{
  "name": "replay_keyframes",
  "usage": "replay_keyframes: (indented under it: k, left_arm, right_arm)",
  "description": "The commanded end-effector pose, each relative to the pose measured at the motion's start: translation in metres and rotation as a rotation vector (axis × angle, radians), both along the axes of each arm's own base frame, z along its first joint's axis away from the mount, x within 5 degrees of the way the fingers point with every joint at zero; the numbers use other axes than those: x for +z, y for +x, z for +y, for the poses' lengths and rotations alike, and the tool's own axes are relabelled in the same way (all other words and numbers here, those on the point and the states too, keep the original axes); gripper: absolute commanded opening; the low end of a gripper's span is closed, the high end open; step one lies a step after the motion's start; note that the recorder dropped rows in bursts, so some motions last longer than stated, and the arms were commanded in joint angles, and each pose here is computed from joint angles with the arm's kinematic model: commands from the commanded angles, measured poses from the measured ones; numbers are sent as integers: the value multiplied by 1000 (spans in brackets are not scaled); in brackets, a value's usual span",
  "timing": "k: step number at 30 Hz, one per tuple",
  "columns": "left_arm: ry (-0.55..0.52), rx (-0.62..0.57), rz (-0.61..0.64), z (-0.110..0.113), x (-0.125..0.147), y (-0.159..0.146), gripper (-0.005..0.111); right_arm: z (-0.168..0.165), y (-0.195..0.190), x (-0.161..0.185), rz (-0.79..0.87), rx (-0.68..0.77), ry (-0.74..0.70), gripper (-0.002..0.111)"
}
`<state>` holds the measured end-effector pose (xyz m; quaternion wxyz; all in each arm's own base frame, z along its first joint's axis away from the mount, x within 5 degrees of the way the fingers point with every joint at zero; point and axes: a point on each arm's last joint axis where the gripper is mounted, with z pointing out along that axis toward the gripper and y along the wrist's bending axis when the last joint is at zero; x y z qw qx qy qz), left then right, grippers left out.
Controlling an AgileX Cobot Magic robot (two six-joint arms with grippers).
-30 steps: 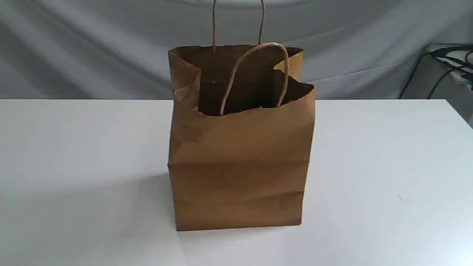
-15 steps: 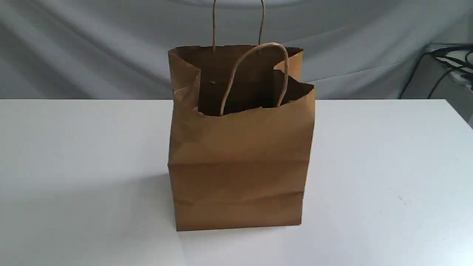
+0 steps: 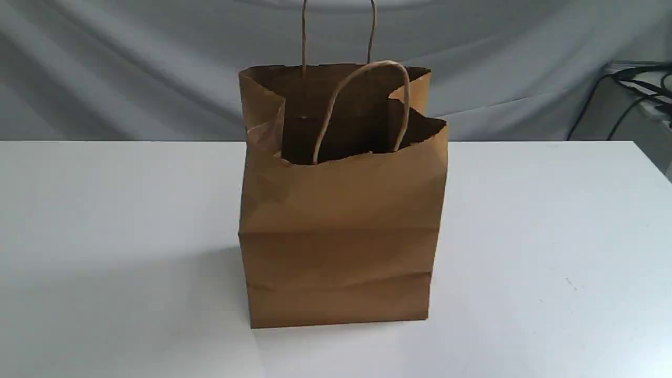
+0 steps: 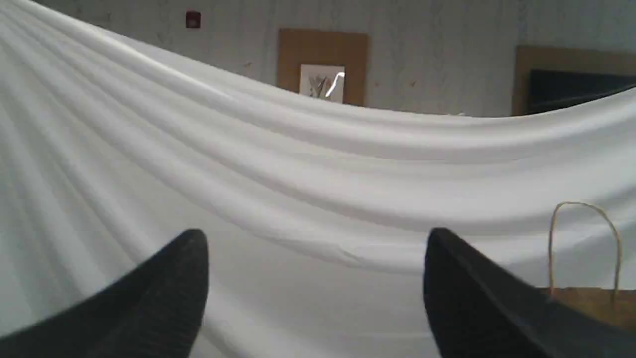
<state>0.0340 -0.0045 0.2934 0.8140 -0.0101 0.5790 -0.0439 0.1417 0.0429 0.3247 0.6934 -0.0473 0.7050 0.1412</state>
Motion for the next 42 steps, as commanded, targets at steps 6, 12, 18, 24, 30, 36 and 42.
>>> replay_keyframes:
  k: [6, 12, 18, 24, 30, 36, 42]
  left_arm:
    - [24, -76, 10, -7, 2, -2, 64]
    - [-1, -37, 132, -3, -18, 5, 64]
    - [-51, 28, 232, 4, -42, 13, 64]
    - [54, 64, 310, 5, -69, 19, 64]
    - [81, 73, 324, 6, -87, 22, 64]
    - [54, 70, 300, 6, -85, 22, 64]
    - [-93, 62, 363, 7, -91, 22, 64]
  right_arm:
    - [-2, 0, 0, -7, -11, 6, 0]
    - [-2, 0, 0, -7, -11, 6, 0]
    - [-2, 0, 0, -7, -11, 6, 0]
    - [-2, 0, 0, -7, -11, 6, 0]
    - [-2, 0, 0, -7, -11, 6, 0]
    - [-2, 0, 0, -7, -11, 6, 0]
    - [-2, 0, 0, -7, -11, 6, 0]
